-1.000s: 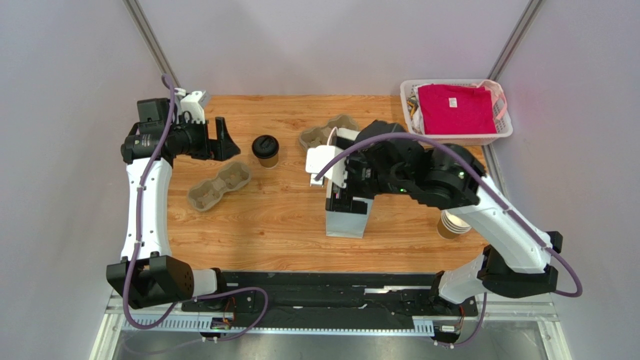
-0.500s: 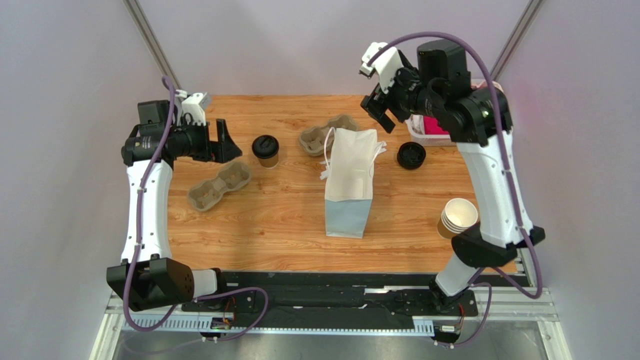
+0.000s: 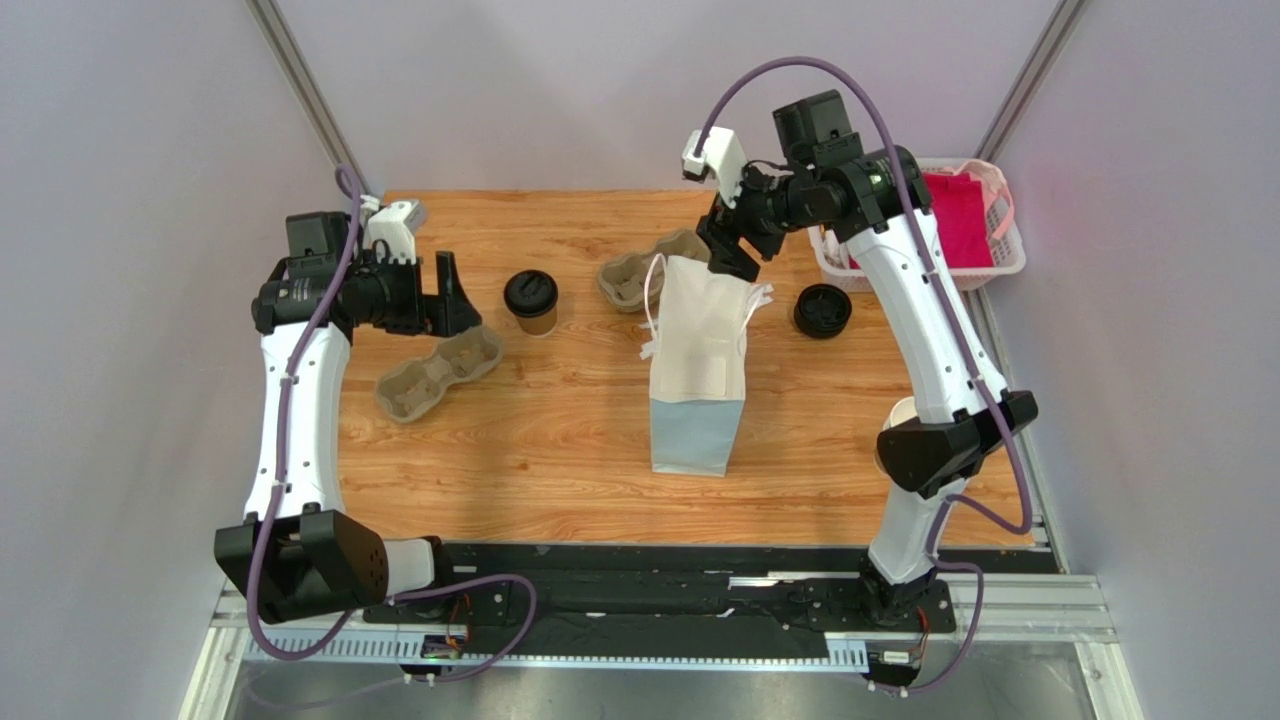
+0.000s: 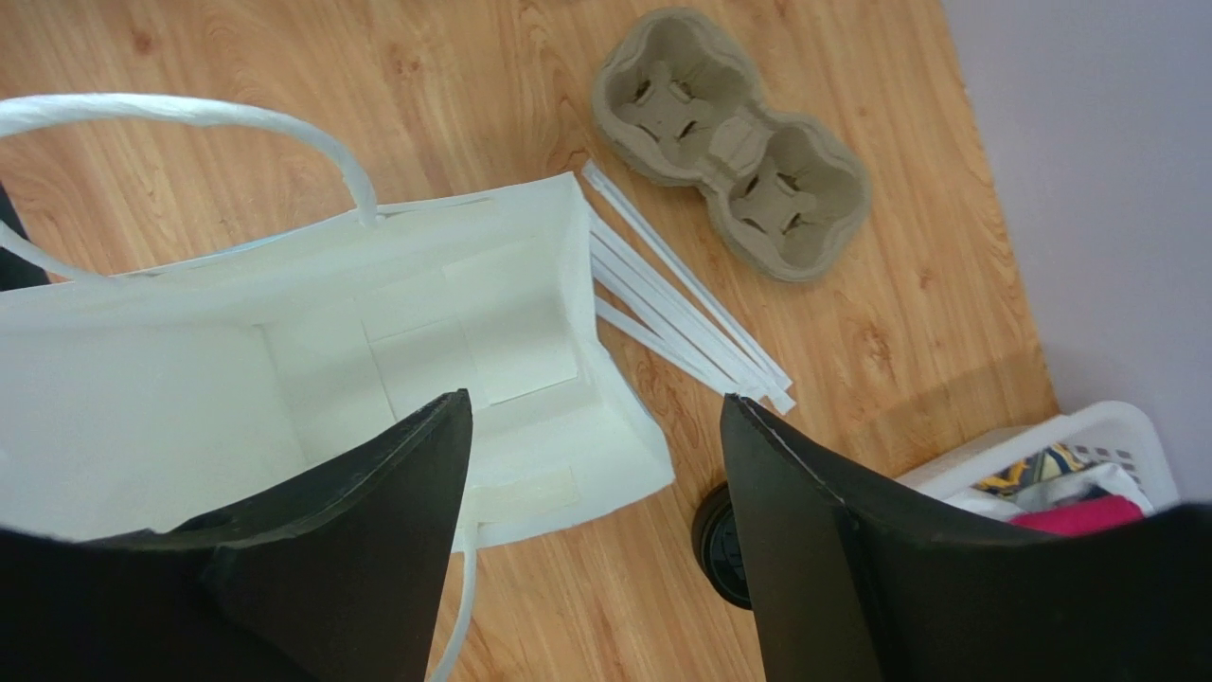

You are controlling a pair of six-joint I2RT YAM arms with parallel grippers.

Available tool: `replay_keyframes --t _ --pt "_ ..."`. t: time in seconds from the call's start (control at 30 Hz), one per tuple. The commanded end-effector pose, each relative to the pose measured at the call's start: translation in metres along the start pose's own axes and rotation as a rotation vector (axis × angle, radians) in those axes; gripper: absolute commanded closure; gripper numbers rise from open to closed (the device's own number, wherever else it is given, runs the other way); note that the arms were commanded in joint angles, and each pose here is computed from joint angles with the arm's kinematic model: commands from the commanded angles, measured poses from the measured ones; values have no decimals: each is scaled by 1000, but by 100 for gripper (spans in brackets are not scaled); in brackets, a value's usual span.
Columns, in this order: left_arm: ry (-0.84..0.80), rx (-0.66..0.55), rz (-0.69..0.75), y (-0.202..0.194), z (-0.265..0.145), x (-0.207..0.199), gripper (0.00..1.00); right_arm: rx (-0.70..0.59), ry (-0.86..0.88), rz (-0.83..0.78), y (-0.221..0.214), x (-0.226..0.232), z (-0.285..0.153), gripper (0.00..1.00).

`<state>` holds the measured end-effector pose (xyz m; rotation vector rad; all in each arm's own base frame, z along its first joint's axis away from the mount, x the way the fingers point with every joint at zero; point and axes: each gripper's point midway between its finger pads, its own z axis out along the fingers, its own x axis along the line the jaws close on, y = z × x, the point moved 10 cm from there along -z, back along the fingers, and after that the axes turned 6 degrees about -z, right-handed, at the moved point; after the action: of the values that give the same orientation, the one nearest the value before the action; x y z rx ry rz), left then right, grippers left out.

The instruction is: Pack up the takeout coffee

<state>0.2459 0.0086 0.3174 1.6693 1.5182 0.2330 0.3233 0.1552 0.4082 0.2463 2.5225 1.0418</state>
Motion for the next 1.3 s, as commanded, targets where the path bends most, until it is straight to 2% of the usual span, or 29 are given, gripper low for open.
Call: replay_keyframes --t 0.0,0.13,0.3,0.4,0.43,0.47,0.57,0.6,0.8,0.93,1.03,1.2,1.27 --pt "121 -20 6 1 -3 9 1 7 95 -18 -8 2 18 31" --pt "172 21 -45 -5 5 19 1 45 93 -1 -19 -6 33 33" --pt "140 50 -121 -13 13 24 1 66 91 8 -30 -13 48 39" --pt "132 51 -177 -17 14 31 1 83 113 19 -37 -14 55 51" --pt "116 60 -212 -21 16 35 1 89 123 20 -39 -13 57 60" --pt "77 56 -237 -23 17 37 1 91 125 19 -40 -12 57 64" --pt "139 39 -368 -32 14 57 3 91 119 36 -40 -13 57 94" --pt "168 24 -411 -35 8 68 3 88 115 44 -39 -13 56 100" --pt "182 -32 -546 -55 -4 101 5 44 91 65 -32 -8 47 100" --pt "277 -56 -511 -71 -6 117 5 41 77 94 -30 -6 41 100" --pt "283 -30 -544 -85 1 123 4 51 32 117 -29 -6 38 100" --pt "267 -14 -710 -106 13 146 6 10 29 119 -26 -3 33 100" --pt "264 -63 -750 -107 15 155 8 -8 30 119 -25 -1 31 100"
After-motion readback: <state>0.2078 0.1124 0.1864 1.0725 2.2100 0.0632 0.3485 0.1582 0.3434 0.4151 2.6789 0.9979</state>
